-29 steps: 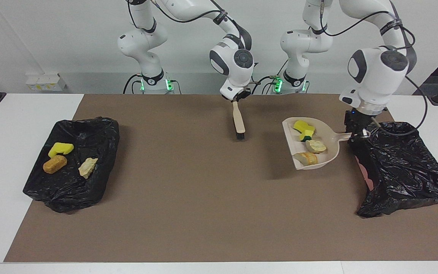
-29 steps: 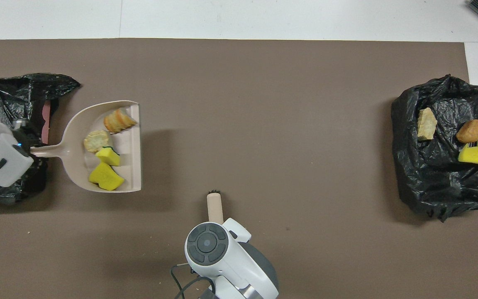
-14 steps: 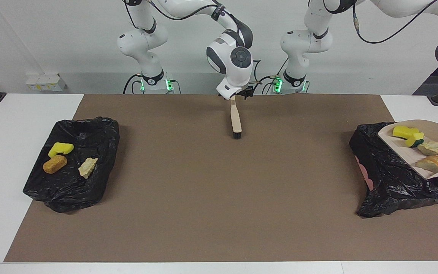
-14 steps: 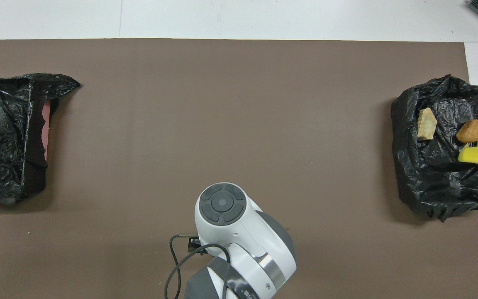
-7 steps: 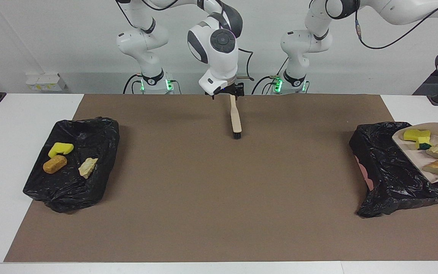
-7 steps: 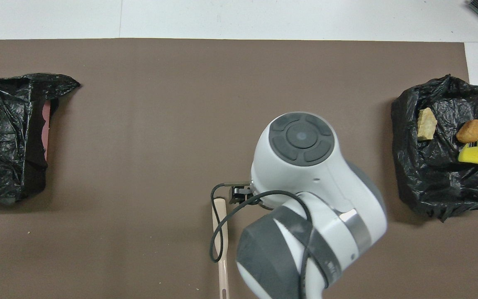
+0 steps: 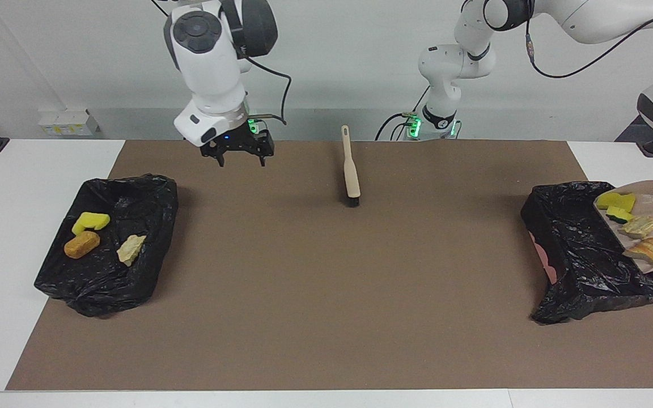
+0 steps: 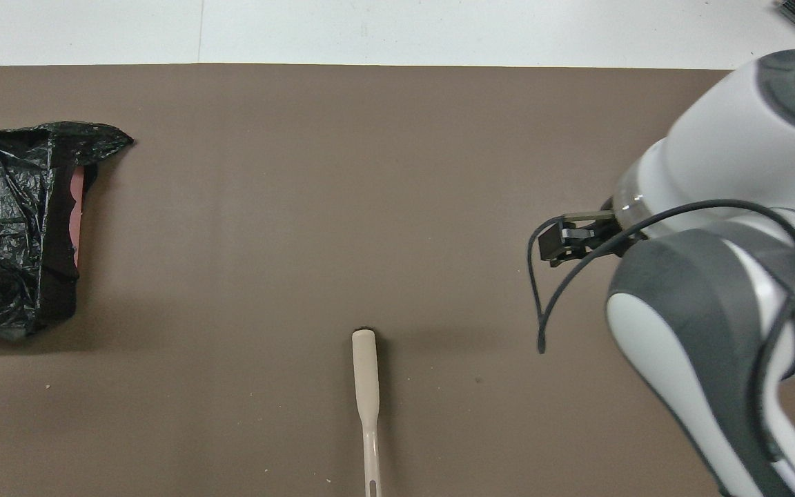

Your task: Sweep and dump trash in bin

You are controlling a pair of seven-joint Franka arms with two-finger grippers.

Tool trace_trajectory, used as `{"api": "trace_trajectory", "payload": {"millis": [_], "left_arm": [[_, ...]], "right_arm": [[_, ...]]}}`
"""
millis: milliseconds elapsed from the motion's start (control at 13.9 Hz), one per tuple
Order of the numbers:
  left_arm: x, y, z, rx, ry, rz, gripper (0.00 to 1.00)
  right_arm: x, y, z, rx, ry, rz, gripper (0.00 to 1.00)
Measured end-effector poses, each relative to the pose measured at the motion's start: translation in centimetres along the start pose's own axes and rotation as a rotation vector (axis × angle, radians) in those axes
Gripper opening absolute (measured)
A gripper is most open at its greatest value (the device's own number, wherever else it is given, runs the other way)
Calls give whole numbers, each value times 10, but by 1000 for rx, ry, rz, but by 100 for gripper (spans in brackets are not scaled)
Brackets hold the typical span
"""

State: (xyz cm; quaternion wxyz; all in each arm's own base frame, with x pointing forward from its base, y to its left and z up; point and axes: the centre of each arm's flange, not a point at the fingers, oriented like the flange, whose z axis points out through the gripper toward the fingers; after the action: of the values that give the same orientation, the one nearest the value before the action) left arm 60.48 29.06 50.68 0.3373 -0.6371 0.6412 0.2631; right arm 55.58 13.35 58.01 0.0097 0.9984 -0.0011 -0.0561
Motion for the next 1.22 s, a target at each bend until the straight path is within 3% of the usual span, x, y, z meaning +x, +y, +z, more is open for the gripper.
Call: {"api": "trace_trajectory", "payload": {"millis": [216,431,647,935,1222], "left_arm": [[12,-2,-21,-79,-122,-13,31],[21,-3,-57,-137,-190,-6,31],[7,4,-88,-160,-265,1,31],[-9,16,-109,-192,-283,-34,31],[10,11,-123,-183,-277,-60,31]], "right_arm": [[-1,51,-17,-16,30,47,100],[-1,110,-33,-15,57,96,100],[-9,150,-50,-12,76,111,100],[-34,164,-76,-5,99,147,100],[-42,161,-72,12,81,152,100]]}}
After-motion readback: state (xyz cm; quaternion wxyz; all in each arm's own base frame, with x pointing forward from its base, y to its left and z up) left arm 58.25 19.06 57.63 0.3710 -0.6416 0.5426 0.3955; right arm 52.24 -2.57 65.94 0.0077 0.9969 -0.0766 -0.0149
